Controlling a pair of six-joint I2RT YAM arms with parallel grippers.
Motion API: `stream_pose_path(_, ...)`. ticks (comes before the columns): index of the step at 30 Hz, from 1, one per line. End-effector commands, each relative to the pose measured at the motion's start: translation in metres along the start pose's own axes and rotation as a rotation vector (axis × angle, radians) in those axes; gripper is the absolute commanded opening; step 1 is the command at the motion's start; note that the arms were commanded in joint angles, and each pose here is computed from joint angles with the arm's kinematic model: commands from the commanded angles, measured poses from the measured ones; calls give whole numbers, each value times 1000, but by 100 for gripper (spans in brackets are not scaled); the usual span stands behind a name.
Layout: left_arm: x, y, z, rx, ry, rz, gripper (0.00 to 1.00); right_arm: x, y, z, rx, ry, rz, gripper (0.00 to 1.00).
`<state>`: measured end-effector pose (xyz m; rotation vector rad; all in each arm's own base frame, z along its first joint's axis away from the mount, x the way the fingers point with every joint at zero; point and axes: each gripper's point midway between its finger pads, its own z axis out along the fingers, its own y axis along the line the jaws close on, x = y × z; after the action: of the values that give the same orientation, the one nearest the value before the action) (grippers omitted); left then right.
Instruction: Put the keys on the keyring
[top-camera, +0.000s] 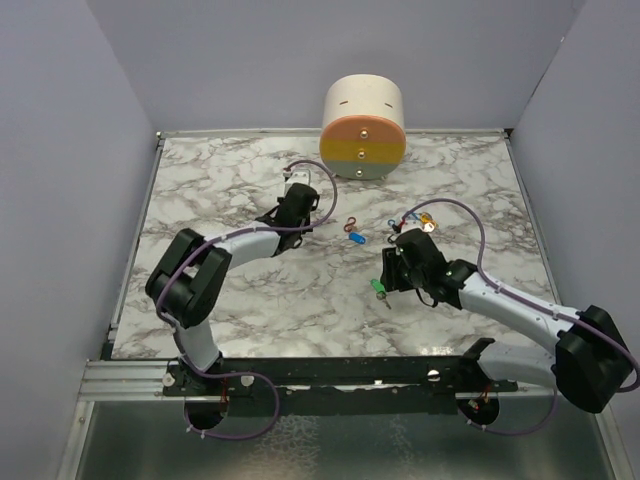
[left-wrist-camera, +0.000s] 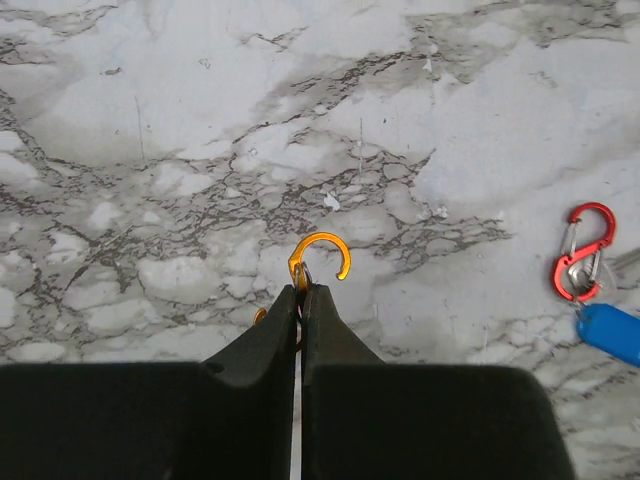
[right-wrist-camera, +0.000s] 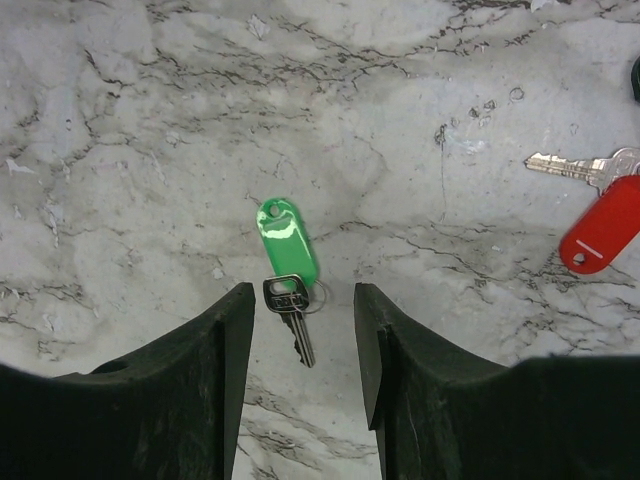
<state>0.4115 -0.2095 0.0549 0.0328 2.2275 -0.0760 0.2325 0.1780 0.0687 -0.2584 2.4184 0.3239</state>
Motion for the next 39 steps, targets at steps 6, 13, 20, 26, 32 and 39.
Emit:
stream_pose_path(6,-11,-18,-78,169,-85,-81,0,6,7,0,-15,52,20,46)
stream_pose_path(13,-1,-19,-115,229,-114,-98,0,11,10,5,-34,73,24,45)
stream_pose_path(20,12,-20,-134,261,-116,-102,0,19,12,7,-37,104,57,45)
stream_pose_path(26,24,-21,-140,278,-106,-106,0,29,17,5,-76,121,80,45)
stream_pose_path(32,30,-19,-143,281,-104,-111,0,37,21,8,-108,131,112,45)
stream_pose_path(39,29,-17,-147,284,-114,-117,0,42,21,11,-105,142,128,45)
